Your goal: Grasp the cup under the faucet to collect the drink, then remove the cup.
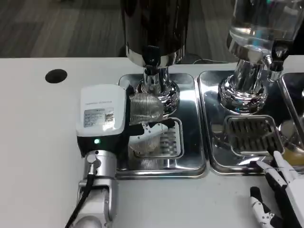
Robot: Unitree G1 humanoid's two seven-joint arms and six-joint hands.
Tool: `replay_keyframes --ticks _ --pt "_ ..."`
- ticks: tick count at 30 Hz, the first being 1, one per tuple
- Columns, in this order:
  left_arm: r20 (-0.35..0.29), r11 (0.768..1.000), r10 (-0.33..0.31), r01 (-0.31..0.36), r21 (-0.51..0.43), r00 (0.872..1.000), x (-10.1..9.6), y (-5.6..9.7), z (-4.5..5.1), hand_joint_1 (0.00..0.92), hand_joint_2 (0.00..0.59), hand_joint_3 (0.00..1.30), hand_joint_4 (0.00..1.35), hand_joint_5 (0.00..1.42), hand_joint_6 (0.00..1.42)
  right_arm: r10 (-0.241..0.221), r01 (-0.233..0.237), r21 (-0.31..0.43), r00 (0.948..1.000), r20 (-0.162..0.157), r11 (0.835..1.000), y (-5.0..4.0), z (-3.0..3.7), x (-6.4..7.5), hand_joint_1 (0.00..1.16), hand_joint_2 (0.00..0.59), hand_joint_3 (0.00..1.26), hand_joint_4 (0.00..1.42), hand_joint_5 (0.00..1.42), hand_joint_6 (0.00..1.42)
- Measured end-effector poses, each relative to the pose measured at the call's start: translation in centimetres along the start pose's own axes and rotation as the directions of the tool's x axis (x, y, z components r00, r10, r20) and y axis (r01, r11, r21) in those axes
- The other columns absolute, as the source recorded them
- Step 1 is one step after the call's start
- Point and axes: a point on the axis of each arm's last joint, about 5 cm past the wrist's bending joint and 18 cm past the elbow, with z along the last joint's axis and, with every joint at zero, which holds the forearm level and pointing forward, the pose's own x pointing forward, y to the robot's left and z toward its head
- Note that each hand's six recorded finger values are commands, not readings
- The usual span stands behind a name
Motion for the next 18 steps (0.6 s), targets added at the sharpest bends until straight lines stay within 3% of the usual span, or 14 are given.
replay_keyframes --ticks 13,16,18 --pt "0.014 0.999 0.045 -0.045 -0.014 0.999 0.1 -1.1 0.91 0.66 0.049 0.75 0.62 0.84 1.23 -0.004 0.004 0.002 1.0 -0.007 1.0 -0.14 -0.19 0.0 0.19 0.482 0.24 0.0 0.11 0.28" --pt "0.013 0.999 0.048 -0.047 -0.018 0.999 0.0 -1.2 0.99 0.596 0.07 0.68 0.54 0.78 1.12 -0.008 0.008 0.009 0.9999 -0.015 1.0 -0.17 -0.24 0.0 0.19 0.482 0.24 0.0 0.11 0.28" --pt "0.01 0.999 0.044 -0.044 -0.022 0.999 0.0 -1.3 0.98 0.498 0.091 0.63 0.5 0.76 1.06 -0.007 0.007 0.008 0.9998 -0.017 1.0 -0.18 -0.3 -0.1 0.19 0.482 0.24 0.0 0.11 0.28"
